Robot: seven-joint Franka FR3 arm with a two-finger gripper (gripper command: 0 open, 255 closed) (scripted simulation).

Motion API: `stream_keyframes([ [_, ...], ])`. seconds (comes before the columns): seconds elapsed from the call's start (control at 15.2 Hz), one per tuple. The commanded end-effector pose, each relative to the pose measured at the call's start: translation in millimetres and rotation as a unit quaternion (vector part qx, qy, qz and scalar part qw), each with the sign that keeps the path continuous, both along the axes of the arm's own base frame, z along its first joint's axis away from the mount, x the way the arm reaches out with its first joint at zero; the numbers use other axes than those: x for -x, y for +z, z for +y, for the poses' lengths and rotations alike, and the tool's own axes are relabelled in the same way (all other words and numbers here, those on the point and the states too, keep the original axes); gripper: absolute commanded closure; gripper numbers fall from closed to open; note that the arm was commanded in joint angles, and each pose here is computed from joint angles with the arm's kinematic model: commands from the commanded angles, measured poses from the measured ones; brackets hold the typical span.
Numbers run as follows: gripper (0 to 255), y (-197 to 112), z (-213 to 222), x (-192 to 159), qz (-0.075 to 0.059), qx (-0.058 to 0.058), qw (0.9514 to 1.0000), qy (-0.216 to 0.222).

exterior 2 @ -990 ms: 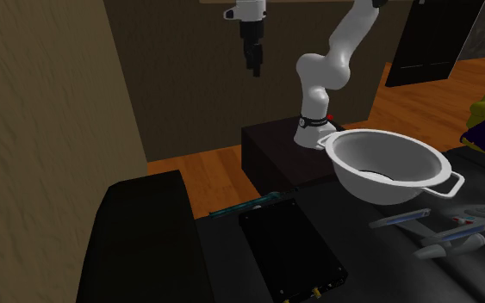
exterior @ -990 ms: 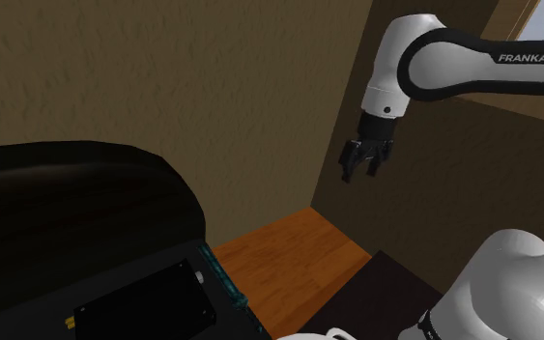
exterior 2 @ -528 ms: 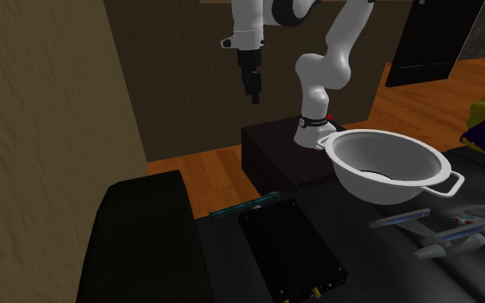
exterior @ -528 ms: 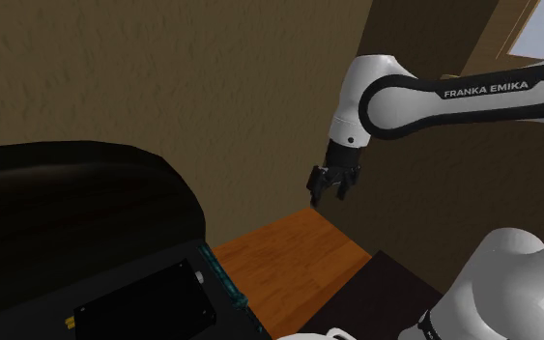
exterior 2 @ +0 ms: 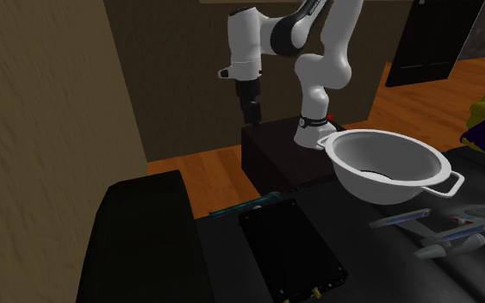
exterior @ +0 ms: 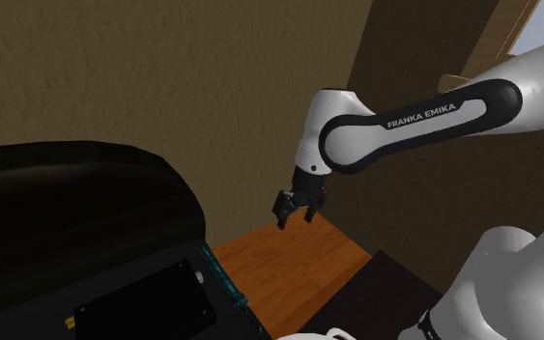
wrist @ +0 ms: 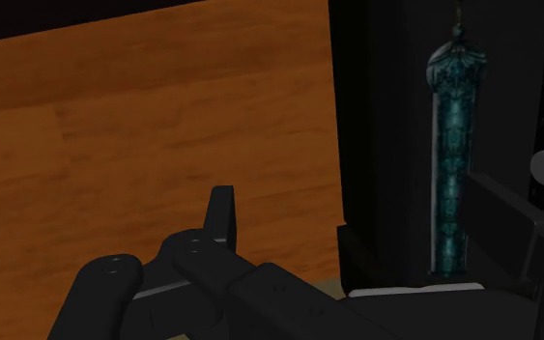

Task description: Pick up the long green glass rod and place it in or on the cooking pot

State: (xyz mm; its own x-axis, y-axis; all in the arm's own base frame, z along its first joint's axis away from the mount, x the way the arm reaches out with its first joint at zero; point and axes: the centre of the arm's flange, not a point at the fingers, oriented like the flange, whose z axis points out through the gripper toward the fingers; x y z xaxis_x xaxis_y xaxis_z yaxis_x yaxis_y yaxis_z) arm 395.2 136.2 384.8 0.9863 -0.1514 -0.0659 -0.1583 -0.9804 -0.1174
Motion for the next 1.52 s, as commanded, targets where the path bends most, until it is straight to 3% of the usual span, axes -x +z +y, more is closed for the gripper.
stream_keyframes([
  [0.0, 0, -18, 15, -5, -0.001, -0.008, 1.0, 0.002],
  [0.92, 0, -134, 131, -56, -0.006, -0.06, 0.998, 0.017],
  [1.45, 0, -173, 141, -54, -0.006, -0.06, 0.998, 0.017],
])
